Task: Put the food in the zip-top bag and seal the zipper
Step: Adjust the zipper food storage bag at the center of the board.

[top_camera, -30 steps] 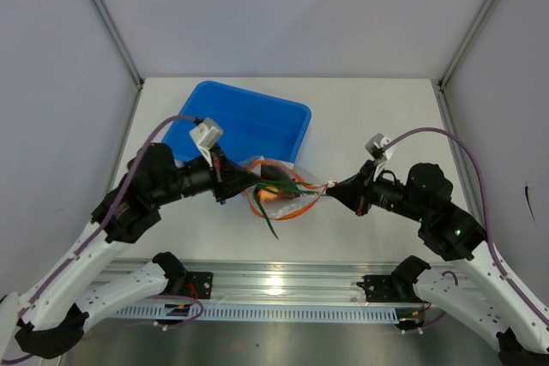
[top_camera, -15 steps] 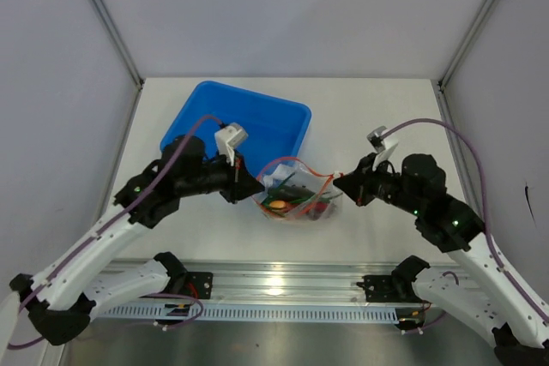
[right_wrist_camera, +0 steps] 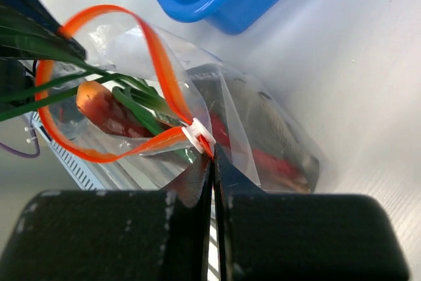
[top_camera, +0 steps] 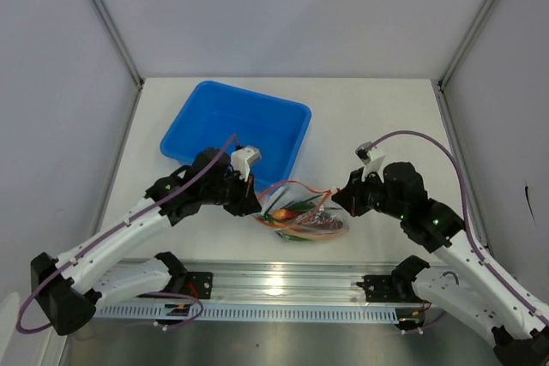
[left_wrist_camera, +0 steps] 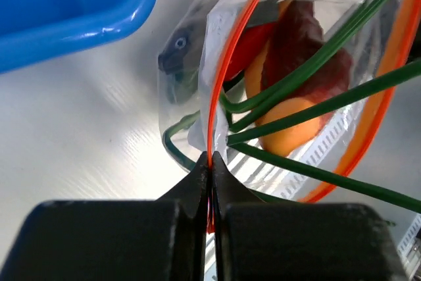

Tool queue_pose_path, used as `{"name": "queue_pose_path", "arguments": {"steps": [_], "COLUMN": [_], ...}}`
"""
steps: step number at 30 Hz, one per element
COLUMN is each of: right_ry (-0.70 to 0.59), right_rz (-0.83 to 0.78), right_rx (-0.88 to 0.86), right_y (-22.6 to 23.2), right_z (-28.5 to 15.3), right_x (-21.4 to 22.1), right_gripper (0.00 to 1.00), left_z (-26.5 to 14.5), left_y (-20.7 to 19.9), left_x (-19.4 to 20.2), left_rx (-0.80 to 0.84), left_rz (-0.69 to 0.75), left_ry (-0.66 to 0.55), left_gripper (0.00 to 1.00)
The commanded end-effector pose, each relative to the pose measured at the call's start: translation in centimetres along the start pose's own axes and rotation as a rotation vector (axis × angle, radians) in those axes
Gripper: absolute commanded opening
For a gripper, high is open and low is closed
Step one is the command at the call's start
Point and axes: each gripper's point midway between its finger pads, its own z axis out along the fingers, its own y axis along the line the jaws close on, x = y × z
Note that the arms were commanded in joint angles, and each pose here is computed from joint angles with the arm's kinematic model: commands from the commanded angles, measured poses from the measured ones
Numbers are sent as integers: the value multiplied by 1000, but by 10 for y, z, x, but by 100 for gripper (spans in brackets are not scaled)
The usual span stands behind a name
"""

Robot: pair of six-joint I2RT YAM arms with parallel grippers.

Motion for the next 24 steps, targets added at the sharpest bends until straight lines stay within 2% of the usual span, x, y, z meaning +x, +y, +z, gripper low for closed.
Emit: {"name": "queue_pose_path", "arguments": {"steps": [1,5,8,11,12,14,15,16,18,21,24], "right_ry": [-108,-186,-200,-215,-194,-173,-132,-115,-87,-83,-123], "right_rz": [-34,-52,-37,-25,-17,-11,6,12,18,2,-27], "right_rx": [-10,-31,-50,-61,-46,-32,-15,-12,-20,-8,-12], "right_y": [11,33,41,42,35,26,16,13,8,6,15], "right_z": [-16,-47,-58,-59,-50,-35,-22,-15,-1,2,-14], "right_x": [-36,-76,-84,-83,-72,-61,-45,-38,-29,-34,-54], "right_gripper": [0,0,0,0,0,0,0,0,0,0,0], "left_z": [-49,-113,-125,-102,-94,-60,-50,-34,-18,-25,-72], "left_y": [-32,-67,-83,-73,-67,-46,-36,-24,-11,-18,-43], "left_x": [-48,-84,-85,-70,-69,-47,-47,-31,-26,-33,-65], "left_rx": [75,131,197,200,180,134,99,73,32,53,94], "left_rz": [110,175,176,128,113,77,65,51,48,72,126], "left_ry": [-234,-402,-407,-357,-348,-252,-251,-199,-164,-184,-340], "left_gripper": [1,1,1,1,1,1,0,1,1,1,1]}}
